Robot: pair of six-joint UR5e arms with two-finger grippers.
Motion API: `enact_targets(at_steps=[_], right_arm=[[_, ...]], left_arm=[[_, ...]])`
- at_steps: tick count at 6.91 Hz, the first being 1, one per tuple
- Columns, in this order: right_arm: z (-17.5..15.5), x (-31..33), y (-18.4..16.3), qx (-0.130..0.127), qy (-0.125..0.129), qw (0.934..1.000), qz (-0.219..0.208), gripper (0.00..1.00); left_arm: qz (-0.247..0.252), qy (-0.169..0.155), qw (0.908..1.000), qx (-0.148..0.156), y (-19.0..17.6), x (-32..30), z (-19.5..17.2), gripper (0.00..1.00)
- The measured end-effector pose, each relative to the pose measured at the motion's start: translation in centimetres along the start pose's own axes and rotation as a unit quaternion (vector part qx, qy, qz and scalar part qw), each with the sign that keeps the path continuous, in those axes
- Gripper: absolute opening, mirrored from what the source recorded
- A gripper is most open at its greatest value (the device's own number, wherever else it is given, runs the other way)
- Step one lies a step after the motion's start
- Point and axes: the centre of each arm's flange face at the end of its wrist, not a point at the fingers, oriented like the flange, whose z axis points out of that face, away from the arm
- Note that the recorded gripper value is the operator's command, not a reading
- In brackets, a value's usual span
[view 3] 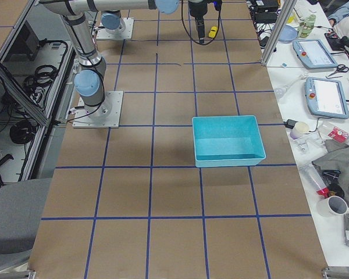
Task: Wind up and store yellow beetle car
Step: 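Move the left gripper down over the yellow beetle car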
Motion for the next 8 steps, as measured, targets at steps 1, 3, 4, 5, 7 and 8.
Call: enact_targets(at_steps=[1,3,4,5,7,8], right_arm=[[0.0,0.0,0.0,0.000,0.000,1.0000,0.000,1.00],[0.0,0.0,0.0,0.000,0.000,1.0000,0.000,1.00],[0.0,0.0,0.0,0.000,0.000,1.0000,0.000,1.00],[0.0,0.0,0.0,0.000,0.000,1.0000,0.000,1.00],[0.0,0.0,0.0,0.000,0.000,1.0000,0.000,1.00],[0.0,0.0,0.0,0.000,0.000,1.0000,0.000,1.00]], left_arm=[[-0.053,-0.010,0.9985,-0.010,-0.7,0.5,2.9,1.00],[-0.121,-0.012,0.9925,-0.009,-2.2,1.7,7.8,1.00],[-0.150,-0.009,0.9886,-0.008,-2.8,2.3,9.8,1.00],[-0.173,-0.004,0.9850,-0.004,-3.4,2.8,11.6,1.00],[-0.203,0.012,0.9791,0.006,-4.0,3.6,14.2,1.00],[-0.211,0.014,0.9773,0.007,-4.0,3.8,15.1,1.00]])
